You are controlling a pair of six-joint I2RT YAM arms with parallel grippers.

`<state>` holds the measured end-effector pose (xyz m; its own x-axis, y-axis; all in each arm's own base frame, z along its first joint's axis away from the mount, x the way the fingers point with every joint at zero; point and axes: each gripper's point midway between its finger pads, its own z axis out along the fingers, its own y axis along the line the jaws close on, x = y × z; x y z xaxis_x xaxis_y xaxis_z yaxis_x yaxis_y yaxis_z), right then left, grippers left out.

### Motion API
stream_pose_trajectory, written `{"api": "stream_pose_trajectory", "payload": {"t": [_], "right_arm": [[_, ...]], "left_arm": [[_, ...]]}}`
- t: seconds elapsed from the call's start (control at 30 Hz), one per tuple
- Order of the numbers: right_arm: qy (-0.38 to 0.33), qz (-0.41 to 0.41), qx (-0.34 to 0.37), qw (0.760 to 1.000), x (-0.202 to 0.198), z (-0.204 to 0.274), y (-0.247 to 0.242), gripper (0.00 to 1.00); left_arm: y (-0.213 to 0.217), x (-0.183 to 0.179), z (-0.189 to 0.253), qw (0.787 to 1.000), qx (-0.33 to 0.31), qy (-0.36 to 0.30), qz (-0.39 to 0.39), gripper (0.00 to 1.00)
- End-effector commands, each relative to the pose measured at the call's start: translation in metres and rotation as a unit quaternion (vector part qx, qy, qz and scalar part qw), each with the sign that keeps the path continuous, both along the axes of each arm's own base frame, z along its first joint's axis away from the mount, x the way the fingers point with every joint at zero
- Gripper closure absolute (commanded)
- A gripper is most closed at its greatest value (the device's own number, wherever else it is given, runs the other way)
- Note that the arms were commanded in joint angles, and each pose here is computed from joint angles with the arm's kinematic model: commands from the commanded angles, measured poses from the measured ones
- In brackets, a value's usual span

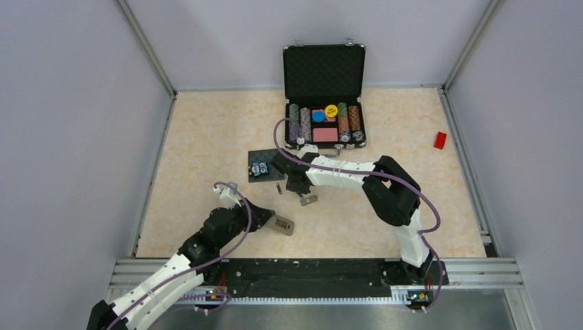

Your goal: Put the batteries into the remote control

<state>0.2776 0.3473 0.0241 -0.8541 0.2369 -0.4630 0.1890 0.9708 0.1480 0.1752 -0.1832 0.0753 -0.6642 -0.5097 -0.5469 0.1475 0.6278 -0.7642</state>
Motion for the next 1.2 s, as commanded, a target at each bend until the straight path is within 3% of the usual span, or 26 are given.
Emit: {"api": "stream_pose_trajectory", "payload": {"t": [0.0,0.27,0.37,0.57,0.83,1.17], "right_arm": [[-0.015,-0.003,-0.047,0.999,0.001,0.000,0.001,0.73],[-0.009,0.026,-0.093,0.995,-0.006,-0.004,-0.003,0.78],[-0.011,0.056,-0.105,0.993,-0.008,0.000,-0.008,0.73],[-0.036,0.126,-0.071,0.989,-0.008,0.019,-0.006,0.50],[-0.022,0.209,0.007,0.978,-0.006,0.016,0.006,0.47],[-0.084,0.333,0.010,0.939,0.007,0.052,0.016,0.46]], "left_arm": [[0.016,-0.009,-0.047,0.998,0.066,0.017,0.000,1.00],[0.015,-0.009,-0.045,0.998,0.054,0.008,-0.001,1.00],[0.015,-0.008,-0.041,0.999,0.051,0.005,0.001,1.00],[0.015,-0.010,-0.042,0.999,0.053,0.012,-0.001,1.00],[0.016,-0.012,-0.040,0.999,0.051,0.016,-0.001,1.00],[0.018,-0.013,-0.039,0.999,0.048,0.020,0.005,1.00]]}}
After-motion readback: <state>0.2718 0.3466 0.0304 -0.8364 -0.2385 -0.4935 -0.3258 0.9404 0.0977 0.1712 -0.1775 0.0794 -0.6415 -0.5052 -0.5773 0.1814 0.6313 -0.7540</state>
